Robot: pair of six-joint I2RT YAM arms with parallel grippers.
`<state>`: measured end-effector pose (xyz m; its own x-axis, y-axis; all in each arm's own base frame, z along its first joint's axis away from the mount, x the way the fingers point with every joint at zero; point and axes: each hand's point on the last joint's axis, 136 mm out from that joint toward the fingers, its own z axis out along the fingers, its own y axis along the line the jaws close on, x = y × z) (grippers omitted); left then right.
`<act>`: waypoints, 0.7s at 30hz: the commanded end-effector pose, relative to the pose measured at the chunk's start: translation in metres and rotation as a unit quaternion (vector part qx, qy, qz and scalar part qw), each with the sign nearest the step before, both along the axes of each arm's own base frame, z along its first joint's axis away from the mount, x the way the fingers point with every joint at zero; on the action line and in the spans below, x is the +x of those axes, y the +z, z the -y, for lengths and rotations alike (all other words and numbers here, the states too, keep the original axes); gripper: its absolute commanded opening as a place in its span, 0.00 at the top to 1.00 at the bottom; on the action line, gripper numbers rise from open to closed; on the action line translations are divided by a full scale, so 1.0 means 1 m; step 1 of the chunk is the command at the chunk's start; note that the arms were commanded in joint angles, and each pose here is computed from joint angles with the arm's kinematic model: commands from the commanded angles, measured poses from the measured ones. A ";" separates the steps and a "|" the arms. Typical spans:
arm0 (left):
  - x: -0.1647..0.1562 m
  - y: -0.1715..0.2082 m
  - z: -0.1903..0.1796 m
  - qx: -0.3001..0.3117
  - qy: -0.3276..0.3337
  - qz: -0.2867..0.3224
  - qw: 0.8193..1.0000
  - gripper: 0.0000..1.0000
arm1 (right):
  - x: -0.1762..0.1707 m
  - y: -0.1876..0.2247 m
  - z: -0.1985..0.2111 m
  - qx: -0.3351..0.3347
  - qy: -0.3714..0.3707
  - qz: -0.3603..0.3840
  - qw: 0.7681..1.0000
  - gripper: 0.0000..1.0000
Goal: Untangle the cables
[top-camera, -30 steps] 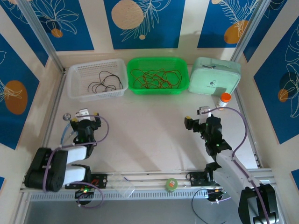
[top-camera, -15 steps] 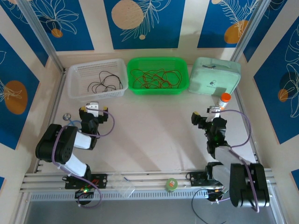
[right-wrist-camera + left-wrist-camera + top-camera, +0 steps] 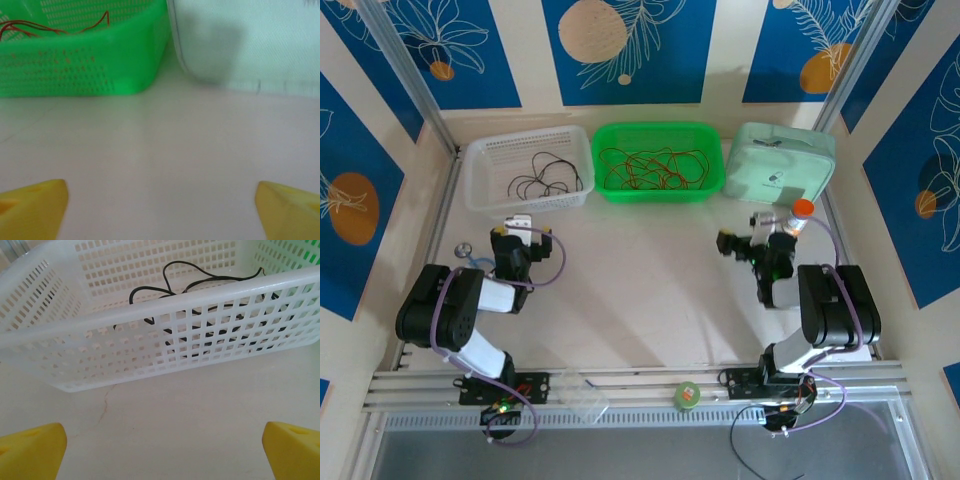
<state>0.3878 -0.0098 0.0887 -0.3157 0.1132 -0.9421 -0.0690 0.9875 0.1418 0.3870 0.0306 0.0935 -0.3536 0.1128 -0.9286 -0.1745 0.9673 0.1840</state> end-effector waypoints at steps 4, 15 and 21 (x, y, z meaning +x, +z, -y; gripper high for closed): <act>0.005 0.007 -0.003 -0.007 0.007 0.008 1.000 0.00 | 0.010 0.001 -0.001 -0.023 -0.010 -0.017 1.000 0.01; 0.005 0.007 -0.003 -0.006 0.007 0.006 1.000 0.00 | 0.009 0.001 -0.001 -0.026 -0.012 -0.019 0.999 0.01; 0.005 0.007 -0.003 -0.007 0.006 0.006 1.000 0.00 | 0.009 0.001 -0.001 -0.025 -0.011 -0.019 0.999 0.01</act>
<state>0.3883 -0.0098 0.0877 -0.3225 0.1141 -0.9397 -0.0680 0.9874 0.1432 0.3983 0.0321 0.0973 -0.3802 0.0930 -0.9202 -0.1472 0.9762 0.1594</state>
